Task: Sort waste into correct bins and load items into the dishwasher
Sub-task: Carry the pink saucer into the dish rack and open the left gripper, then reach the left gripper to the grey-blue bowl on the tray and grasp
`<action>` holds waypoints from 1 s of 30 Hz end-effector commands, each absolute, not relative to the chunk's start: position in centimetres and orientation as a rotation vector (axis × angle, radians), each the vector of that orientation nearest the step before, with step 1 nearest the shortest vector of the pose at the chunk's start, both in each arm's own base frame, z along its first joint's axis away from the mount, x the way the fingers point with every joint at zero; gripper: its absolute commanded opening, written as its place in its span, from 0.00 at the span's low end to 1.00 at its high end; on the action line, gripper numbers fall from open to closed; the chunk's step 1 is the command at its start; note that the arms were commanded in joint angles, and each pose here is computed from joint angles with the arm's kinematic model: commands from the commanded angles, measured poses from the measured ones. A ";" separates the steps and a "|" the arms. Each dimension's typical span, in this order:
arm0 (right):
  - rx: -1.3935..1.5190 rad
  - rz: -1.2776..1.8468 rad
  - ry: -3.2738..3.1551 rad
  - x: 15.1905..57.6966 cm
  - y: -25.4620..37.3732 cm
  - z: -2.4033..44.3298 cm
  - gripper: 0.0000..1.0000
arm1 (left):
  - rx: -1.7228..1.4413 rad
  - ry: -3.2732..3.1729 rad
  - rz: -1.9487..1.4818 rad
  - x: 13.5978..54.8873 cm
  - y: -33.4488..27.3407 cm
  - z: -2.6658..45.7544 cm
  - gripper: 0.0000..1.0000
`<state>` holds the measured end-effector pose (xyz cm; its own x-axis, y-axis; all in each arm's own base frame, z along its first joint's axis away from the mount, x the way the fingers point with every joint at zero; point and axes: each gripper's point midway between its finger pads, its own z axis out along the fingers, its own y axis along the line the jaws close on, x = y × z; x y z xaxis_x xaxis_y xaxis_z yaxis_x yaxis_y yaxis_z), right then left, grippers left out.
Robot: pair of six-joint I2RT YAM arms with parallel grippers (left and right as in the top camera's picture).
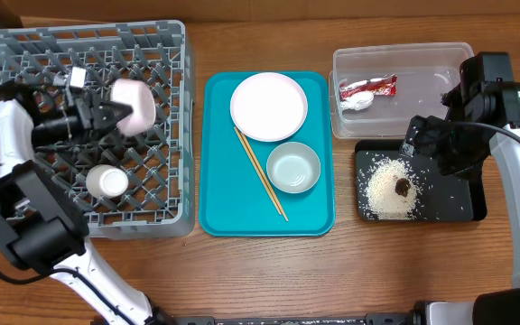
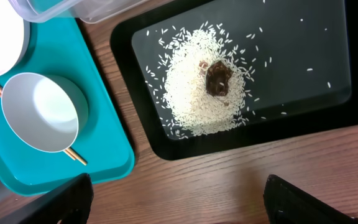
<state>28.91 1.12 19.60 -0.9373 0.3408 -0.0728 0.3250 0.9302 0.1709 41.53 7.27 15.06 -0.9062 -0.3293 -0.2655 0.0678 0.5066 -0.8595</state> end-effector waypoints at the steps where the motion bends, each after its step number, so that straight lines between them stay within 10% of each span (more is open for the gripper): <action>1: 0.512 0.228 2.955 29.1 0.9 20.4 0.89 | -0.284 2.480 -1.277 40.4 9.4 12.8 0.51; 15: 0.514 0.226 2.967 28.8 0.9 20.3 0.89 | -0.316 2.418 -1.260 39.0 10.8 15.9 1.00; 30: 0.739 -0.049 2.951 27.5 -2.4 20.1 0.93 | 0.185 2.589 -0.844 38.4 -2.2 23.6 1.00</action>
<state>27.36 -0.64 19.30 -0.9140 0.4035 -0.0434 0.4011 0.9144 0.0552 38.65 -0.22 23.72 -0.8871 -0.0560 -0.4582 0.2753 0.7327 -0.6224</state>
